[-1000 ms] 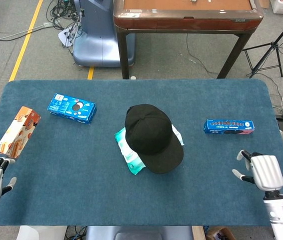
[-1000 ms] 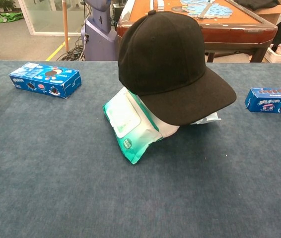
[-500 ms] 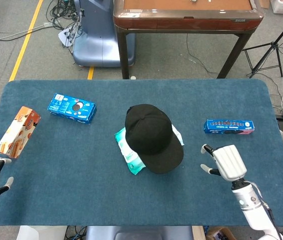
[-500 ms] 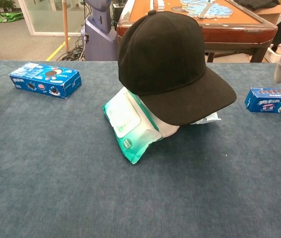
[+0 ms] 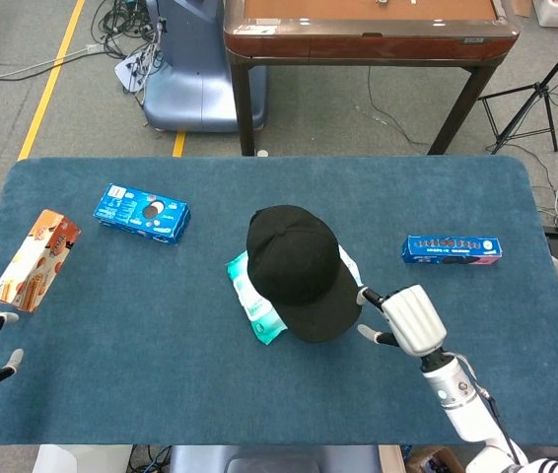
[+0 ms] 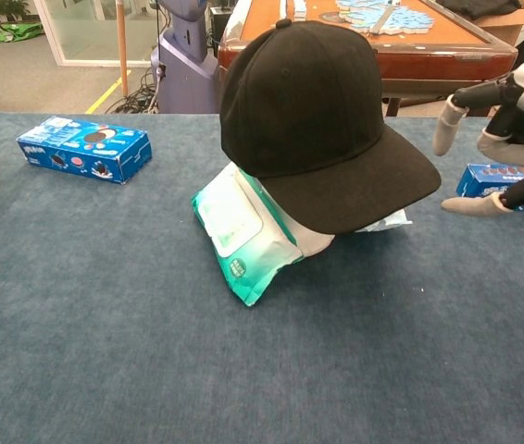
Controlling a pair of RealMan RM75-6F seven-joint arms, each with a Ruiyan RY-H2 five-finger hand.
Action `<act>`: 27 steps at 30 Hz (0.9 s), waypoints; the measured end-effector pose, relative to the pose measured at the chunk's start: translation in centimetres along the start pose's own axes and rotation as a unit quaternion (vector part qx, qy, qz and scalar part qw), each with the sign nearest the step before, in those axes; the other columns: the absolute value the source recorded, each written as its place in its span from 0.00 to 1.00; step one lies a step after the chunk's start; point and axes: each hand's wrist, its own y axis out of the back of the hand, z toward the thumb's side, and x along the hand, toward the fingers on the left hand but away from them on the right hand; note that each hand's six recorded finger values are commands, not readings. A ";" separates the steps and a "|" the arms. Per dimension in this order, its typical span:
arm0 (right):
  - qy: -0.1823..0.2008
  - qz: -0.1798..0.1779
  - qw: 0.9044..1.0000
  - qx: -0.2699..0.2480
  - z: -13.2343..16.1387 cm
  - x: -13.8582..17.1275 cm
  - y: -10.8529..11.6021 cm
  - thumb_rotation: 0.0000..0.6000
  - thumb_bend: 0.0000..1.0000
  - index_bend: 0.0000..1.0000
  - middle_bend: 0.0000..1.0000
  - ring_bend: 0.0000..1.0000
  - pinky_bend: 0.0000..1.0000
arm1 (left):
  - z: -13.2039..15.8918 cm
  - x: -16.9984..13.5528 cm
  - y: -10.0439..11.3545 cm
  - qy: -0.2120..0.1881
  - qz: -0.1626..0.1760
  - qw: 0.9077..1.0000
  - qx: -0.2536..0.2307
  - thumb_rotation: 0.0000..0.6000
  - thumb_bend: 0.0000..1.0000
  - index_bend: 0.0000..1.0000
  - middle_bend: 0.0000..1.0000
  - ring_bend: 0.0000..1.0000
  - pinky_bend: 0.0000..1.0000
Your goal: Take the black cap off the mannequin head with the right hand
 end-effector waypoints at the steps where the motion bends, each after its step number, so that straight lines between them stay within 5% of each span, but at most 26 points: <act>1: 0.003 0.001 1.000 -0.001 0.2 -0.1 -0.2 1.00 0.00 0.49 1.00 0.95 0.98 | 0.0 0.0 0.0 0.000 0.000 1.000 0.000 1.00 0.23 0.35 0.35 0.22 0.47; 27: 0.070 -0.057 0.996 -0.007 2.4 -2.0 -1.9 1.00 0.00 0.46 1.00 0.96 0.99 | -0.6 -0.2 0.5 0.012 0.000 1.000 -0.005 1.00 0.23 0.35 0.35 0.22 0.47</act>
